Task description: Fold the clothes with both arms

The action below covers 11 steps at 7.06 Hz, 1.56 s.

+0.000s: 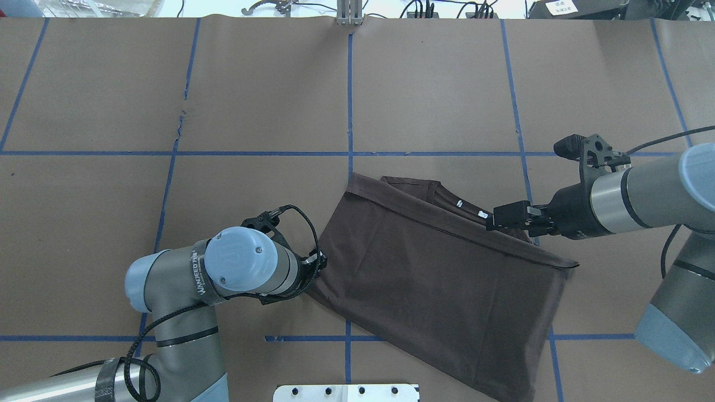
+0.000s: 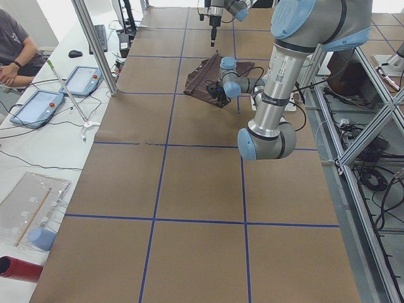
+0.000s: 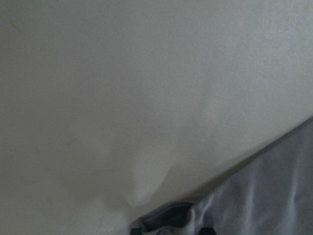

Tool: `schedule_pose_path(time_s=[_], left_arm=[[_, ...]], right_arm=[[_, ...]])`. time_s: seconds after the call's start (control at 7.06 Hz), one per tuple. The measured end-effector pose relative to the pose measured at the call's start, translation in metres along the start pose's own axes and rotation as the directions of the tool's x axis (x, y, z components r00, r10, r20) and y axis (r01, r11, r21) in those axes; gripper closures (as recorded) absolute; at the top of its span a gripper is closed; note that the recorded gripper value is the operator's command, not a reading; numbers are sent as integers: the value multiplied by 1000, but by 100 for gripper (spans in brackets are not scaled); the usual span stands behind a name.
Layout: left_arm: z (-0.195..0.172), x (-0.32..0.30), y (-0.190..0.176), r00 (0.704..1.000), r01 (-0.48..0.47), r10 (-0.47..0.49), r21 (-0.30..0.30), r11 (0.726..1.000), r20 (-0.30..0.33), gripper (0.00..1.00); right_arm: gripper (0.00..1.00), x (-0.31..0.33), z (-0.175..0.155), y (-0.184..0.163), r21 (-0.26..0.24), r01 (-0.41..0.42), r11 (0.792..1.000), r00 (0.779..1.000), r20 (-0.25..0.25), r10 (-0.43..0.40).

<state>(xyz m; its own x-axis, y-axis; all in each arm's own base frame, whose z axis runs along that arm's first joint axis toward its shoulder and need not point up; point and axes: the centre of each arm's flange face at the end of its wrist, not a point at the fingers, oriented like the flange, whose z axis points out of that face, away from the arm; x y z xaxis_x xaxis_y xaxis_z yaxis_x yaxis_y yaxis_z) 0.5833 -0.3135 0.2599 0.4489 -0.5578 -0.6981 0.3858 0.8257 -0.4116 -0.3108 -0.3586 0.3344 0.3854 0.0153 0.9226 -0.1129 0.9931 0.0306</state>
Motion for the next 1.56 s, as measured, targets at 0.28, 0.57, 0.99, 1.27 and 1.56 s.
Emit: schedule_pose_path(time_s=[0.28, 0.57, 0.99, 1.27, 1.56], left_arm=[[-4, 0, -5, 1000, 0, 0, 3, 1000, -4, 100], [-15, 8, -40, 1000, 29, -28, 48, 998, -9, 100], [-43, 34, -160, 1000, -4, 9, 197, 980, -22, 100], [-32, 88, -243, 995, -81, 94, 279, 957, -35, 100], [-2, 144, -294, 973, -163, 209, 345, 925, -101, 100]], right_arm=[[0, 0, -1, 0, 0, 0, 1000, 1000, 2, 0], [0, 0, -2, -1, 1, 0, 1000, 1000, 3, 0], [0, 0, -2, -1, 2, -1, 1000, 1000, 2, 1], [0, -1, -1, -1, 1, -5, 1000, 1000, 3, 5], [0, 0, 1, -1, 1, -12, 1000, 1000, 1, 12]])
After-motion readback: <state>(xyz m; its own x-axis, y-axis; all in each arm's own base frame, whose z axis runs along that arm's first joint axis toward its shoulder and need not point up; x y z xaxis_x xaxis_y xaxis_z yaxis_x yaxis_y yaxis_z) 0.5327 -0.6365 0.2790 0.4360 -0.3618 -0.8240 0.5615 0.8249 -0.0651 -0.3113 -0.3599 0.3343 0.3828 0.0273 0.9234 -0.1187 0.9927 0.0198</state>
